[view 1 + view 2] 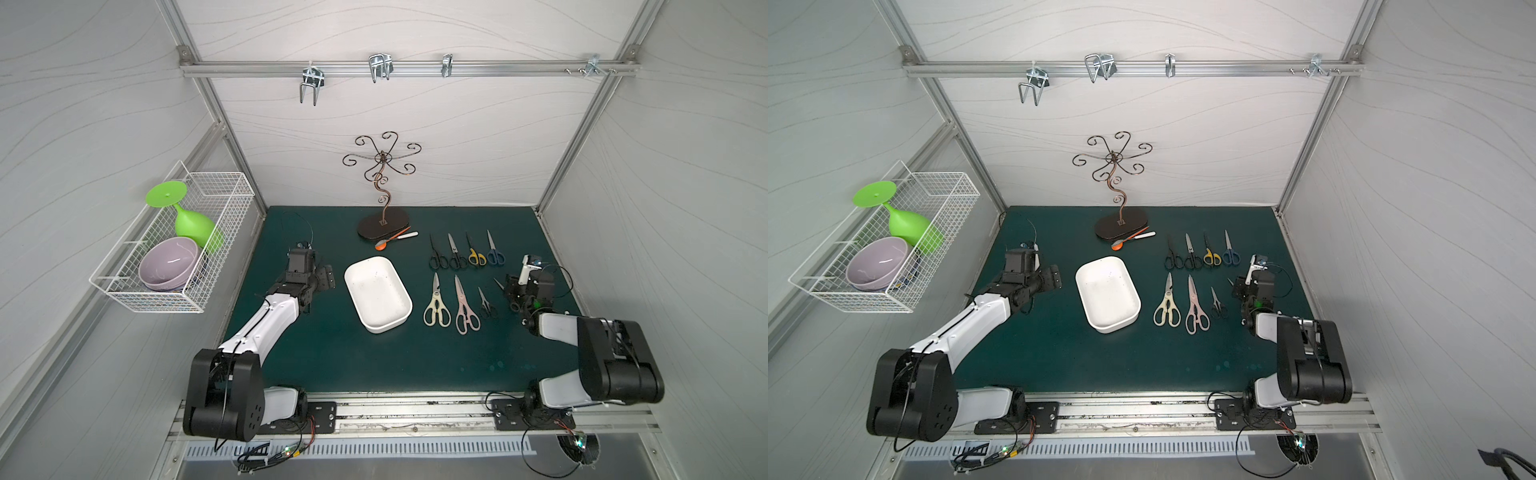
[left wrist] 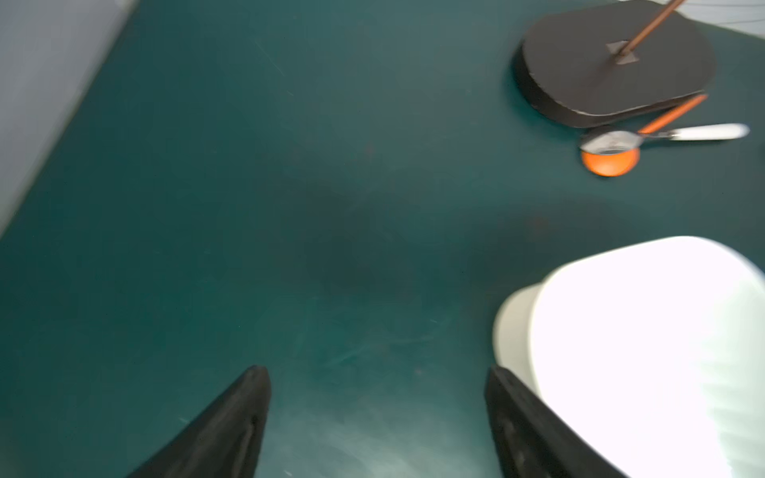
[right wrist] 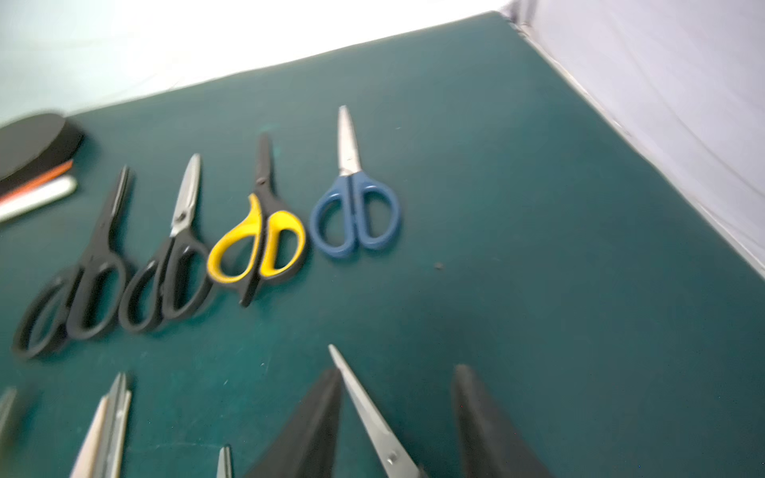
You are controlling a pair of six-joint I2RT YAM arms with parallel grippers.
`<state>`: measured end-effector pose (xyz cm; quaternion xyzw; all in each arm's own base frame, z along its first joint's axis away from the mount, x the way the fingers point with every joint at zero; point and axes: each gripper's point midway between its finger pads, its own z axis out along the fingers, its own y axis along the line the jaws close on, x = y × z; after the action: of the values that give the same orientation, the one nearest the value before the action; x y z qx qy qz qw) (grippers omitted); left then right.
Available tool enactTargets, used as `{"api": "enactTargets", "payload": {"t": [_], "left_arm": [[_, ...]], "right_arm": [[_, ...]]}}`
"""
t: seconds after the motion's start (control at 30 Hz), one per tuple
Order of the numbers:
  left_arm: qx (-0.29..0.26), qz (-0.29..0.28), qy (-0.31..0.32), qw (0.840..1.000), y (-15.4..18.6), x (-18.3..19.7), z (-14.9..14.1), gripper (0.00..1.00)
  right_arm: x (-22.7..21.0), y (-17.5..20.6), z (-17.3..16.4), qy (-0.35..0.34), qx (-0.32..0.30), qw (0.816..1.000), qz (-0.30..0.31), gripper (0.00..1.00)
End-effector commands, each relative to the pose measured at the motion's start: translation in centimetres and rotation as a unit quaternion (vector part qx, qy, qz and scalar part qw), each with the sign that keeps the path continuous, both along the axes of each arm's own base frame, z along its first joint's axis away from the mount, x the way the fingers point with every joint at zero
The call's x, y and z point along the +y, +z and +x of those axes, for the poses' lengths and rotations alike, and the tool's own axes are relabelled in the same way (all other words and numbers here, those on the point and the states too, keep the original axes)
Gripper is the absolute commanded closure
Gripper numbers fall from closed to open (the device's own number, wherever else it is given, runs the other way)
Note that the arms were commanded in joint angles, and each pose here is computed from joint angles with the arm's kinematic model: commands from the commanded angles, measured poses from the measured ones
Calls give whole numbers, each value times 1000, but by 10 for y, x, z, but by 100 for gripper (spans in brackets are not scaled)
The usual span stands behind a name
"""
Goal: Take the scissors out of the storage box
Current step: Reset both arms
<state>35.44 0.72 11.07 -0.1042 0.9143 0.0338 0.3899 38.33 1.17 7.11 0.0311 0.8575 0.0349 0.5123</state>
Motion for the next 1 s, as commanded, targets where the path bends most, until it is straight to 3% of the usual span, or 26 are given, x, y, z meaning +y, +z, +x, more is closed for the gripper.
{"api": "enactTargets", "payload": {"t": [0.0,0.03,0.07,0.23,0.47,0.57,0.67,0.97], "left_arm": [[-88,94,46,991,25,33,12,8],[-97,103,47,989,24,36,13,8],[-109,103,52,987,23,40,14,7],[-145,87,42,985,12,42,23,7],[-174,50,-17,983,-9,19,46,7],[-202,53,-3,978,-17,24,44,5],[-196,52,-3,979,-18,24,44,0],[-193,50,-5,980,-19,23,44,0]], "right_arm": [[40,14,12,84,-66,993,-59,25],[46,15,11,96,-69,991,-63,2],[48,14,8,104,-62,991,-58,1],[57,12,11,147,-51,987,-36,1],[48,11,15,139,-35,990,-5,1],[48,11,15,139,-35,990,-6,1],[48,11,15,139,-36,990,-6,1],[49,9,17,140,-30,990,-6,1]]}}
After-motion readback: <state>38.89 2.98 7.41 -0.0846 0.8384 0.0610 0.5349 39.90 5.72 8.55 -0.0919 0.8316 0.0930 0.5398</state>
